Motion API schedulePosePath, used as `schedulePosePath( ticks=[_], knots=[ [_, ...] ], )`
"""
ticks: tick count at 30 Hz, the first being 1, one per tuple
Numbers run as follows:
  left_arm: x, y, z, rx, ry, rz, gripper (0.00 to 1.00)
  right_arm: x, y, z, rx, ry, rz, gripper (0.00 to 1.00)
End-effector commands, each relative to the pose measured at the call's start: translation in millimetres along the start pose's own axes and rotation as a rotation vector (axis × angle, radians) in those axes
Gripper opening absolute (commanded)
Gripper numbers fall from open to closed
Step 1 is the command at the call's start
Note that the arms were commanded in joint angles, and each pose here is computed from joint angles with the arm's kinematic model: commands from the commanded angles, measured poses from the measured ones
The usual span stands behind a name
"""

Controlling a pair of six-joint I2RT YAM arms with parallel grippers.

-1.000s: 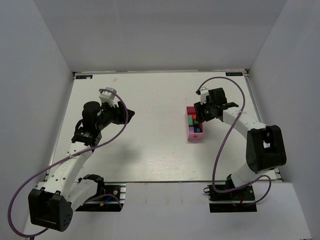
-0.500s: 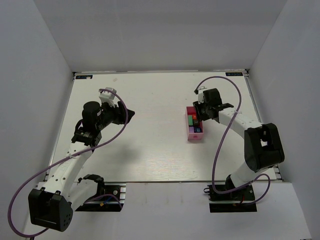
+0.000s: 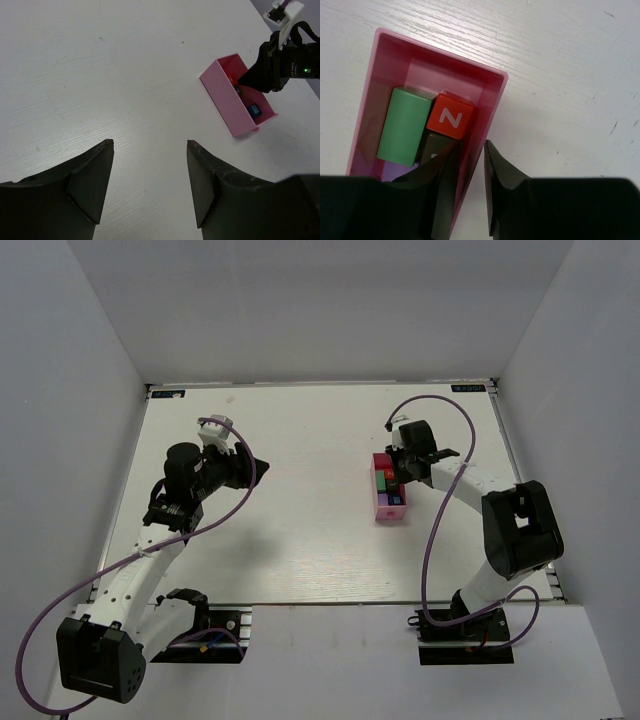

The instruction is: Build the wood block tower

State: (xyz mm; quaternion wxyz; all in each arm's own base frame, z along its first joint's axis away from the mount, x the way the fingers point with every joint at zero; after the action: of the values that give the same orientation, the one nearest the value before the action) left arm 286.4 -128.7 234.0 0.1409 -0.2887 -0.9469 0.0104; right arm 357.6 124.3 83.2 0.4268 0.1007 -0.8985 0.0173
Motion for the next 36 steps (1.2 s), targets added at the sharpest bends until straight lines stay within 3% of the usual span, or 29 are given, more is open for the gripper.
schedulePosePath(
  ticks=[1, 3, 5, 10, 18, 24, 30, 36],
  knots=[
    [2, -2, -20, -0.014, -0.047, 0.014, 0.70, -2, 1, -5, -0.013, -0.030, 0.014, 0.30],
    [2, -1, -20, -0.014, -0.047, 0.005, 0.70, -2, 2, -6, -0.012, -0.029, 0.011, 0.29],
    [2, -1, -20, -0.014, -0.047, 0.005, 0.69, -3, 2, -3, -0.007, -0.021, 0.006, 0.16],
    [0, 0, -18, -0.011, -0.039, 0.005, 0.64, -3, 5, -2, -0.007, -0.010, -0.012, 0.00],
    [-2, 0, -15, -0.017, -0.030, 0.014, 0.63, 9, 5, -16, 0.029, -0.046, -0.008, 0.00],
    [-3, -4, -15, -0.017, -0.030, 0.045, 0.60, 36, 10, -49, 0.134, -0.185, 0.043, 0.00],
    [-3, -5, -15, -0.017, -0.030, 0.054, 0.60, 58, 7, -79, 0.245, -0.313, 0.190, 0.00],
    [-3, -5, -15, -0.027, -0.030, 0.054, 0.59, 64, 9, -87, 0.348, -0.363, 0.290, 0.00]
  ],
)
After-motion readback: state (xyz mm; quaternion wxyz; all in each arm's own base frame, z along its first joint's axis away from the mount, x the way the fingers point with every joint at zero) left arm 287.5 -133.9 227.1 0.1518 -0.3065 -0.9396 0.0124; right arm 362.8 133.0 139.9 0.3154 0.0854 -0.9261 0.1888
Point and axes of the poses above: each gripper's point midway between its finger pads, its own x axis back along the fingers, its own y axis along the line the jaws close on, z = x × y, the point moved 3 cm from there along x, back along the fingers, and after that the axes turned 14 degrees about -x, right-handed, at the moved point
